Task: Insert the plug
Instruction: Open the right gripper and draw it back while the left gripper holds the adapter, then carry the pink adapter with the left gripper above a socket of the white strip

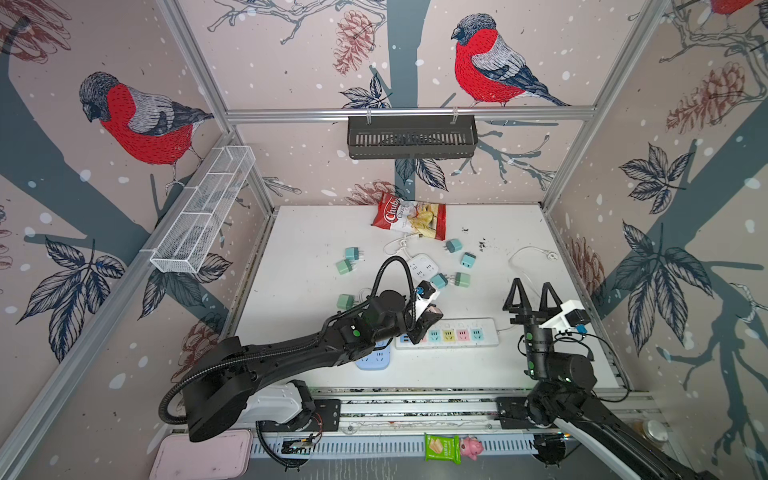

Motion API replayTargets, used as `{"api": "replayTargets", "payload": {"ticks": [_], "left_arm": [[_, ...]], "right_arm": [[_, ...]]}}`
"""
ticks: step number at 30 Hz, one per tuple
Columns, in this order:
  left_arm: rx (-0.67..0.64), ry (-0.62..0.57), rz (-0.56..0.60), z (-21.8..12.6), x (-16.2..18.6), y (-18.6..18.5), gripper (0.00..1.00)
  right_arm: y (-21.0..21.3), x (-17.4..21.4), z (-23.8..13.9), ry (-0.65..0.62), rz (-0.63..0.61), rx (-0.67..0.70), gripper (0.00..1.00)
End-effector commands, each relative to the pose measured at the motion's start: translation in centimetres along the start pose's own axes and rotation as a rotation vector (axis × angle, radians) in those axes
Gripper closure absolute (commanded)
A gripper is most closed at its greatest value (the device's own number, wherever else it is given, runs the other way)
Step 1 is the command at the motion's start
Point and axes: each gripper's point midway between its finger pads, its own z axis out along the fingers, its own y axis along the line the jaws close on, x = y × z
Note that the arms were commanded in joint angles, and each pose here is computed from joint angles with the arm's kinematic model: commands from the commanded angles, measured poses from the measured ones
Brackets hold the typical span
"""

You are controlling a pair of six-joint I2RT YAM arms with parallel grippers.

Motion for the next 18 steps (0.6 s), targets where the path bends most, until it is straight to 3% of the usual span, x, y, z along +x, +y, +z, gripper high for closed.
{"api": "replayTargets", "payload": {"ticks": [1,4,9,14,18], "left_arm": [[-0.002,0.091,0.084,1.1,1.1,-0.4,1.0],[0.018,0.174,0.153,2.2,2.4,-0.7,1.0],[0.222,0.226,0.299,3.9,1.0,-4.5,1.0],[0.208,0.235,0.457,6.3,-1.3,-4.4,1.0],[0.243,0.285,0.488,7.8,-1.0,-4.6,1.0]], "right_arm": [[-4.3,8.4,-2.5,0.157,-0.069,0.084,0.0],[-5.1,8.4,-2.3,0.161,-0.05,0.118,0.0],[-5.5,8.8,-1.8,0.19,-0.035,0.098,0.0],[-7.7,8.9,-1.3,0.212,0.033,0.17,0.0],[-9.1,9.0,-1.1,0.228,0.09,0.177,0.0]]}}
